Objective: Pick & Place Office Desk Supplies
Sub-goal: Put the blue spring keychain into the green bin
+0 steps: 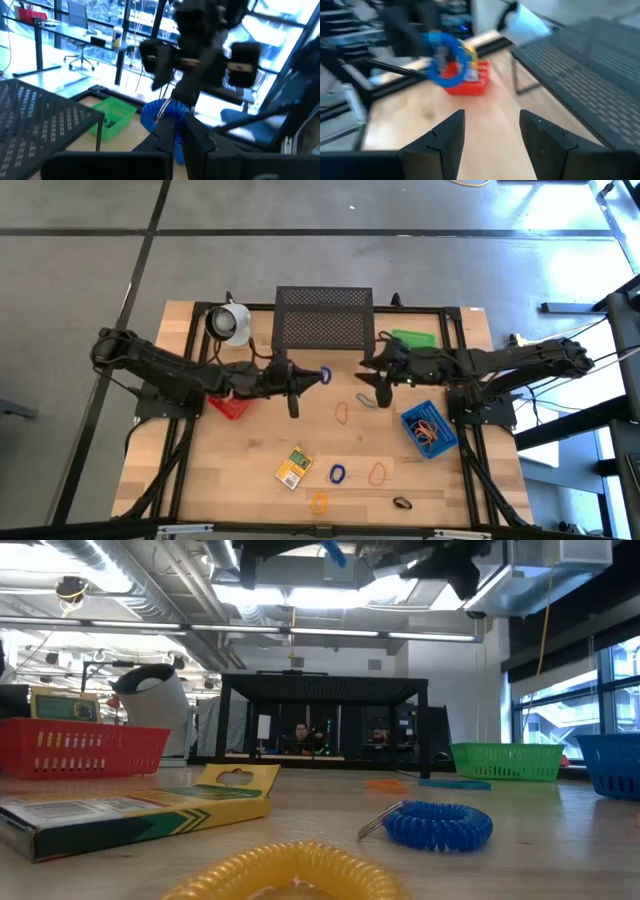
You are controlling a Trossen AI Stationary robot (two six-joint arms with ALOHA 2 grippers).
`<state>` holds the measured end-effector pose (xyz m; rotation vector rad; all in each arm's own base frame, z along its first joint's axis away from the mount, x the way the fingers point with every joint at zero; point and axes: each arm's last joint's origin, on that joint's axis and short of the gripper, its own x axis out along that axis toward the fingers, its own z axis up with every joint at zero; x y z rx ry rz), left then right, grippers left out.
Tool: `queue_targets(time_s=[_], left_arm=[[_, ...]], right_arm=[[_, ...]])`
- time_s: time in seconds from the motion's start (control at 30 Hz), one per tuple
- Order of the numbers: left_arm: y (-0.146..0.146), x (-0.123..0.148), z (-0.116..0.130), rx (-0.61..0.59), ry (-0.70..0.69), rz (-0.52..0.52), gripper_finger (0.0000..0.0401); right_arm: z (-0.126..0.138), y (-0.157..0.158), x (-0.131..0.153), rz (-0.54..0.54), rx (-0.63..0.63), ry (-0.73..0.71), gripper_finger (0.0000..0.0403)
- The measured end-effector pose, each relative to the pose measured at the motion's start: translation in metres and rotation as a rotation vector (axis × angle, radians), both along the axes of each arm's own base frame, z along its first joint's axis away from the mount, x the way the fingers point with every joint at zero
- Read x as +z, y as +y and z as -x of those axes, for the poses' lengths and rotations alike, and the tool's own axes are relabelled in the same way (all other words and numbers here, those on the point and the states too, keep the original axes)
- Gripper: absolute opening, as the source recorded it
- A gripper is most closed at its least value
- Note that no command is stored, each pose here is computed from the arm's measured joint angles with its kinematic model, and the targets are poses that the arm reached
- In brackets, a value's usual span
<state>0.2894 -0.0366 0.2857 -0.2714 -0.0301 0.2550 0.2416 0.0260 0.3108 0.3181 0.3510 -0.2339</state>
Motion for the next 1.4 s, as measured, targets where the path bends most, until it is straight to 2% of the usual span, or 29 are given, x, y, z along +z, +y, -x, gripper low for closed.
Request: queue_targets(time_s=[0.3, 0.5, 0.77, 1.17, 1.4], left_arm=[[0.012, 0.007, -0.003, -0.030, -0.088, 0.027, 0.0012], [0.006, 0.009, -0.002, -0.065, -0.108, 0.013, 0.0012], [-0.004, 0.008, -0.001, -0.097, -0.086, -0.022, 0.0013], [-0.004, 0.005, -0.002, -0.099, -0.055, -0.027, 0.0013], [-0.006, 0.004, -0.001, -0.111, -0.044, -0.044, 0.0013]], right_arm=[[-0.011, 0.015, 0.014, 0.145, 0.109, -0.169, 0.0190], [-0.034, 0.011, -0.001, 0.122, 0.073, -0.166, 0.0190], [-0.050, 0.013, -0.012, 0.116, 0.065, -0.187, 0.0190], [-0.068, 0.016, -0.031, -0.080, 0.010, -0.201, 0.0190], [-0.072, 0.016, -0.034, -0.132, -0.006, -0.215, 0.0183]])
